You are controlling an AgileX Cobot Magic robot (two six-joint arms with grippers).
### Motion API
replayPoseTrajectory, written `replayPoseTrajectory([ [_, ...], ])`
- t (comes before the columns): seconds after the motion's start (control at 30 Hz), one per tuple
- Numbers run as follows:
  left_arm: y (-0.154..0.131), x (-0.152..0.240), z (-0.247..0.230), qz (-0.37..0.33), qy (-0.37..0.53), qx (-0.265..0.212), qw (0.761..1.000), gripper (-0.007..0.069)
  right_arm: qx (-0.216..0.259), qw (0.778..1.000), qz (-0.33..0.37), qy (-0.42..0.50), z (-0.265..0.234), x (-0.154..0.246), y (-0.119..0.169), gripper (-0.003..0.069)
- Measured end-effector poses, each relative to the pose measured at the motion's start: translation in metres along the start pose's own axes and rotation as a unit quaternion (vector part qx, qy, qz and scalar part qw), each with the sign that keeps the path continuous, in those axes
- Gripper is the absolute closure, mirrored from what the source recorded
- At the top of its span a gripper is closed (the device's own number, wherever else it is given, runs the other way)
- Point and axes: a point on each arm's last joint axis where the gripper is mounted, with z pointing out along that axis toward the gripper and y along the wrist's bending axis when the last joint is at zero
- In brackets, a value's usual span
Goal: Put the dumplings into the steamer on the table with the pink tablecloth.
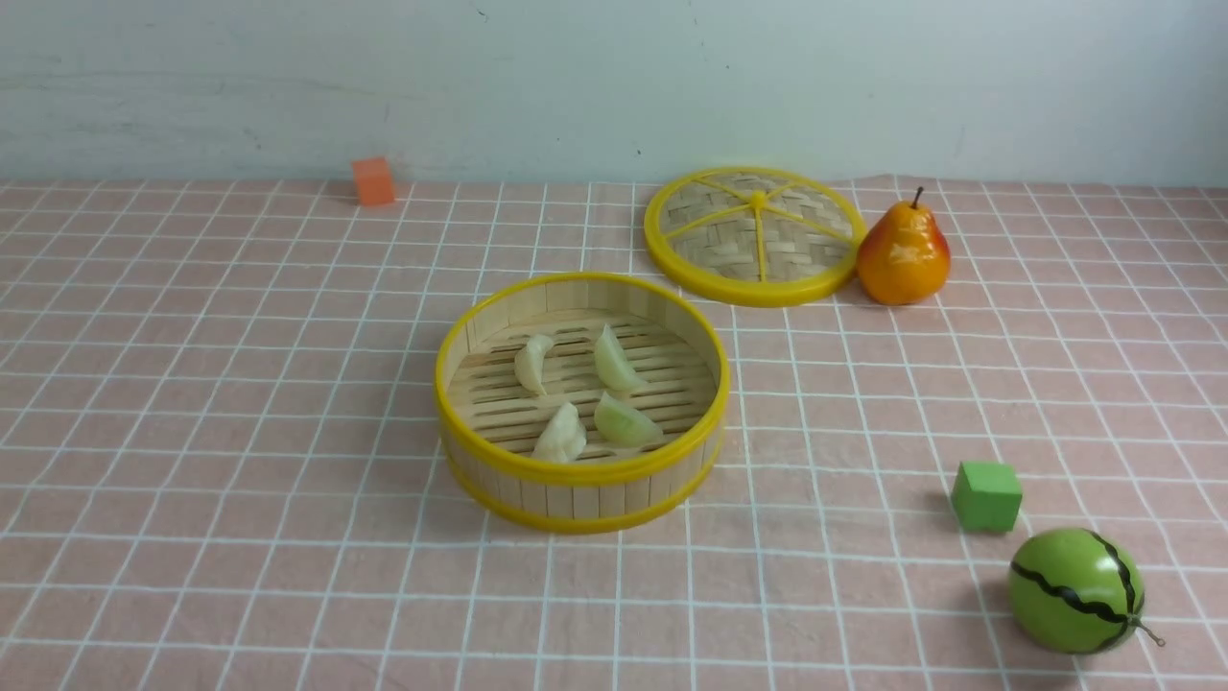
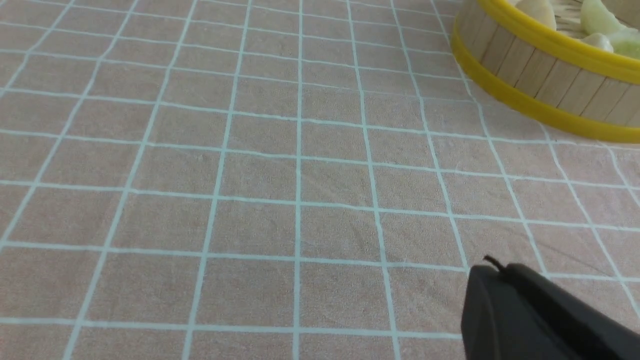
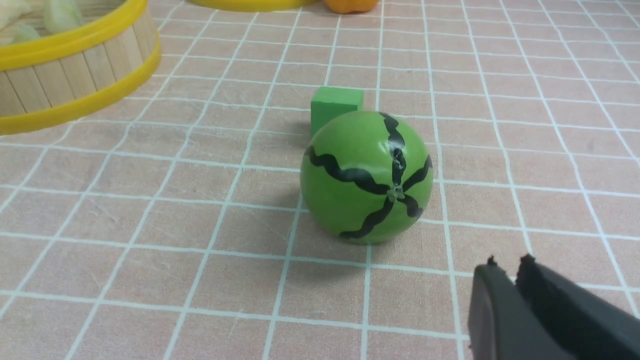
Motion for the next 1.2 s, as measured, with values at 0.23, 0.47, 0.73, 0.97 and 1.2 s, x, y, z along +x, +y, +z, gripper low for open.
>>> replayPoseTrajectory([
  [0.23,0.0000,0.0001,0.0000,0.000,0.000,0.000,1.000,0.0638,0.000,1.000,0.000,0.000,0.0000,0.0000,0.0000,0.0577],
  [0.47,0.0000,0.0001,0.0000,0.000,0.000,0.000,1.000,0.0638,0.000,1.000,0.001,0.000,0.0000,0.0000,0.0000,0.0566],
  [0.73,0.0000,0.0001,0.0000,0.000,0.000,0.000,1.000,0.0638,0.000,1.000,0.001,0.000,0.0000,0.0000,0.0000,0.0557],
  [0.97,0.0000,0.0001,0.0000,0.000,0.000,0.000,1.000,0.0638,0.000,1.000,0.001,0.000,0.0000,0.0000,0.0000,0.0549],
  [1.2,0.0000,0.0001,0.0000,0.000,0.000,0.000,1.000,0.0638,0.000,1.000,0.001,0.000,0.0000,0.0000,0.0000,0.0540],
])
